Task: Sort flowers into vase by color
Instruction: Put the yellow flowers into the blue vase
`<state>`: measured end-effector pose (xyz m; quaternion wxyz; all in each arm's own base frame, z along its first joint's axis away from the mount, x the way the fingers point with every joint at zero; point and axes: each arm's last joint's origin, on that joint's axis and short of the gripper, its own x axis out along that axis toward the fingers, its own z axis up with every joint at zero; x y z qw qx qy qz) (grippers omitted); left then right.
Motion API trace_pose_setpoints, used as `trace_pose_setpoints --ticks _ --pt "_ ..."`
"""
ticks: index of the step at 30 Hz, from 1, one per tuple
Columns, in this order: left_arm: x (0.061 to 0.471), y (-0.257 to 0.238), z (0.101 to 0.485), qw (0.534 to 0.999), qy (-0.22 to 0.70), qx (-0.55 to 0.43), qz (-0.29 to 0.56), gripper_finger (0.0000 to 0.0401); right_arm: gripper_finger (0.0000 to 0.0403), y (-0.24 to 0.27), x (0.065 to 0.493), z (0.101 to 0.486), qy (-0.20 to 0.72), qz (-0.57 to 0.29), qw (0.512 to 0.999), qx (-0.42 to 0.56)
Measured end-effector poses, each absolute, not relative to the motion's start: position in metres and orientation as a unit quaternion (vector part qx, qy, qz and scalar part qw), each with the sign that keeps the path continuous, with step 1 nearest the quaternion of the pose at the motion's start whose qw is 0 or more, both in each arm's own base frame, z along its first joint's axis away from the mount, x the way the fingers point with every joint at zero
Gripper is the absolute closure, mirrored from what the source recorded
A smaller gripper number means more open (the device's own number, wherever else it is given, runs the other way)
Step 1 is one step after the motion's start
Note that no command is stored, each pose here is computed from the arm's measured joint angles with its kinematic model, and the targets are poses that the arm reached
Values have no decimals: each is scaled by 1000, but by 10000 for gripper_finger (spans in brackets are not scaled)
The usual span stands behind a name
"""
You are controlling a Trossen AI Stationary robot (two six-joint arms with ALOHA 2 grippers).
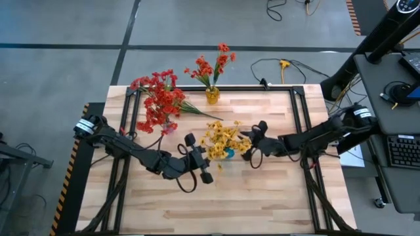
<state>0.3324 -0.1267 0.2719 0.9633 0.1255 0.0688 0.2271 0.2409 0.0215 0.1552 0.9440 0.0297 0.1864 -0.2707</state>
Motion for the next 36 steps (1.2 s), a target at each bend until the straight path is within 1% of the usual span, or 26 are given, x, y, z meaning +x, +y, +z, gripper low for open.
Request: trace_pose_setpoints --ticks 6,12,22,36 --pt "333 -125 271 963 73 123 229 363 346 17 252 143 194 -239 951 30" --pt "333 -123 268 961 82 125 231 363 359 19 263 137 208 -221 953 19" --pt "333 -119 262 961 91 110 238 363 360 21 269 135 214 -199 956 24" --pt "332 -118 256 960 101 110 238 363 360 21 269 135 212 -197 957 26"
